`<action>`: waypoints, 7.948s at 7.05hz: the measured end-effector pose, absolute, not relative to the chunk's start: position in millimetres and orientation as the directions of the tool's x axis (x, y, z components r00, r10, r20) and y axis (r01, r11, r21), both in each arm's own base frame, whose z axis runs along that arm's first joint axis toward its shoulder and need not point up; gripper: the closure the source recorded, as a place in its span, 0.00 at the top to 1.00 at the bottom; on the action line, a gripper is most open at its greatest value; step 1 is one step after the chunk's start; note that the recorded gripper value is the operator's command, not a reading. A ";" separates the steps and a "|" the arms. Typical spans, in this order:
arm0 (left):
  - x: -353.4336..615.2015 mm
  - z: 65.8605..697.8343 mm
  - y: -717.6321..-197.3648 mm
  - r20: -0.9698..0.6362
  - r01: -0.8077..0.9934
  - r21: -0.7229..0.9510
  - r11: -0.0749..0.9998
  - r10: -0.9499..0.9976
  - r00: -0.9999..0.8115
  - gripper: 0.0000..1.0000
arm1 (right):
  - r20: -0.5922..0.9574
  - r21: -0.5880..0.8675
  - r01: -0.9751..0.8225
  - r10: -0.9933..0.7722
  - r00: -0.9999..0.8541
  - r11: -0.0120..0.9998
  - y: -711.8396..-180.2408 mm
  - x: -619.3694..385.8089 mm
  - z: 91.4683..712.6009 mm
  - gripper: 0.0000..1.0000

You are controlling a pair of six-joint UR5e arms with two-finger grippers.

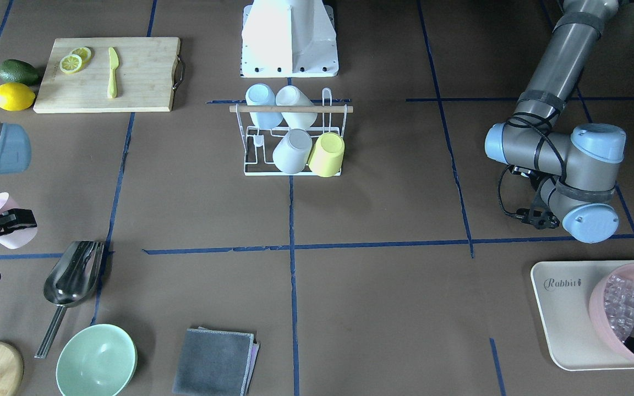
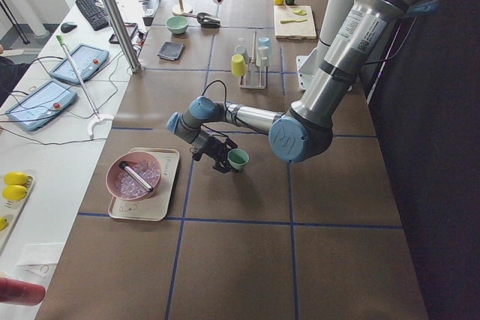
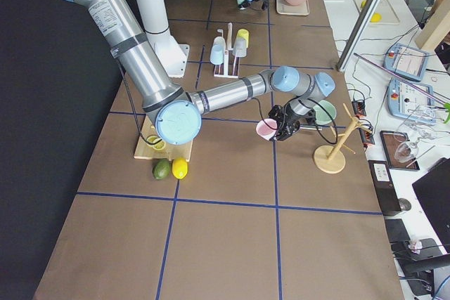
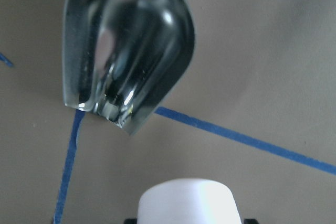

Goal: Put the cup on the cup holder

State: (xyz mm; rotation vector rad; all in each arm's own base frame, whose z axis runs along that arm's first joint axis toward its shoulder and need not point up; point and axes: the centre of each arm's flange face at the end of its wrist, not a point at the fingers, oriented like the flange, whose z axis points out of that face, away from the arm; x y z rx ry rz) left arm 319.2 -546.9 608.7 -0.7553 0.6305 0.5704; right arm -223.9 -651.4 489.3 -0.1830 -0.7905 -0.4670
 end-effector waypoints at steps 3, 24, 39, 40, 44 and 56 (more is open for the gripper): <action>303.4 573.0 -548.9 -0.709 -0.672 -0.396 0.626 0.257 0.657 0.00 | 0.720 0.164 0.425 -0.402 0.565 0.890 -658.5 -250.7 465.6 0.02; 300.0 257.8 -402.2 -0.409 0.402 0.876 0.268 0.853 0.324 0.02 | 0.403 0.900 -0.275 -0.886 0.230 0.338 -529.3 -350.6 188.1 0.00; 456.0 285.0 -265.8 -0.327 0.673 0.740 0.005 0.876 0.353 0.04 | 0.453 0.771 -0.492 -0.891 -0.022 0.404 -430.2 -465.0 265.0 0.00; 458.3 286.5 -264.6 -0.328 0.674 0.739 0.007 0.878 0.350 0.05 | 0.456 0.770 -0.493 -0.890 -0.017 0.404 -432.7 -468.5 264.7 0.00; 480.5 294.3 -264.6 -0.326 0.666 0.746 0.014 0.880 0.346 0.05 | 0.429 0.757 -0.521 -0.901 -0.058 0.394 -416.3 -475.6 279.4 0.00; 484.3 311.1 -263.7 -0.332 0.684 0.730 0.016 0.882 0.334 1.00 | 0.436 0.737 -0.548 -0.898 -0.061 0.395 -404.0 -470.6 304.9 1.00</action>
